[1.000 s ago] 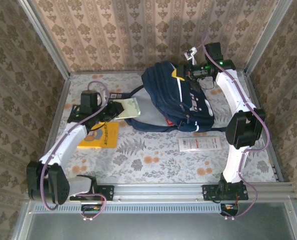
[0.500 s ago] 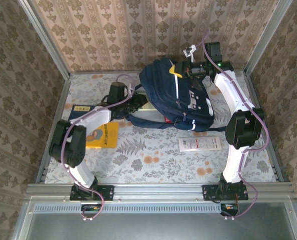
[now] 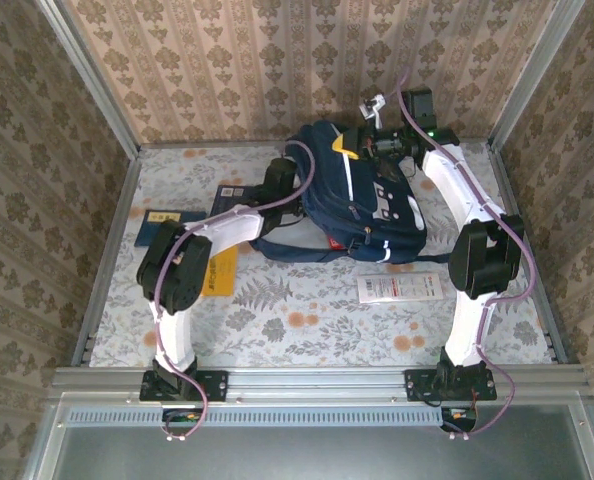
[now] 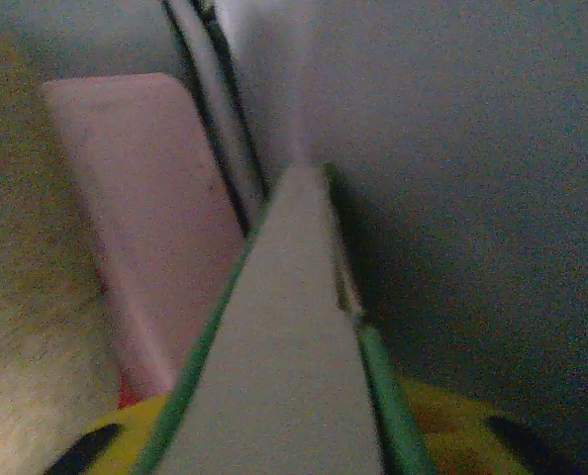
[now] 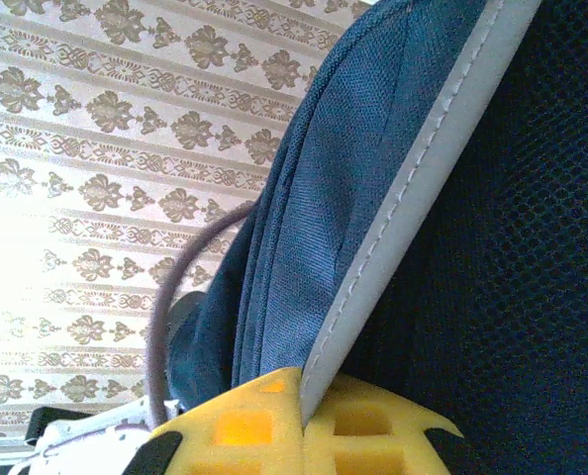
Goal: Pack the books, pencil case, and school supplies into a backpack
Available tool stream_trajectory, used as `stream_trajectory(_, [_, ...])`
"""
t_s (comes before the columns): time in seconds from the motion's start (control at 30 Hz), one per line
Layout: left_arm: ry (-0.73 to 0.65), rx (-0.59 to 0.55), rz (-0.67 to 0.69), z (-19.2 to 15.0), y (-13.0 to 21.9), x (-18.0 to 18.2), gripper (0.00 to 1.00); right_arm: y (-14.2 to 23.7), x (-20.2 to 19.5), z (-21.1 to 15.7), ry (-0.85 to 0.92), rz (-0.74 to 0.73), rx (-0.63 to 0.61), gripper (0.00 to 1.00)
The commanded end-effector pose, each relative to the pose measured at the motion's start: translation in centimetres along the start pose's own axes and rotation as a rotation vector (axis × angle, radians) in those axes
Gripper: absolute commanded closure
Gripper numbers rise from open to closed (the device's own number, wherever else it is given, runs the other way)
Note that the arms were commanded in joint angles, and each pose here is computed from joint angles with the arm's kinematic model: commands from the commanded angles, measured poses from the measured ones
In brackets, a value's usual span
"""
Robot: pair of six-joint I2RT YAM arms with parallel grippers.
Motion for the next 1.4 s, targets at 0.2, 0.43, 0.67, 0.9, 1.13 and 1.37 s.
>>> stream_trajectory(0.2, [-0.068,0.018,0.081,0.4,-0.3,-2.1,0.0,2.2,7.7,-0.3,0.223,0.121,-0.02,1.0])
stream_trajectory(0.43, [-0.02,0.002,0.076,0.0,3.0,-1.5,0.0,2.6,7.8,-0.3,0.228,0.109,-0.031,1.0])
stream_trajectory(0.67, [-0.005,-0.057,0.097,-0.3,8.1,-0.5,0.0,3.2,6.9,-0.5,0.213,0.016,-0.065,1.0])
stream_trajectory(0.9, [-0.019,-0.073,0.25,-1.9,12.3,0.9,0.0,3.1,5.1,-0.5,0.202,-0.128,-0.056,1.0])
stream_trajectory(1.13, [0.042,-0.171,0.308,-2.2,16.8,2.4,0.01,2.6,4.3,-0.3,0.232,-0.21,-0.039,1.0])
stream_trajectory(1.37, [-0.067,-0.328,0.382,-2.9,22.5,0.2,0.02,0.3,4.0,0.2,0.362,-0.493,-0.029,1.0])
Point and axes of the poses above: each hand's point on the last joint's axis, 136 mm out from that joint toward the fingers, its own y axis back along the fingers, its own x axis along the line the jaws close on, z = x × y, the point moved 9 cm from there along y, back along the fingers, and after that the axes turned 4 degrees about y, right-handed, at the moved point
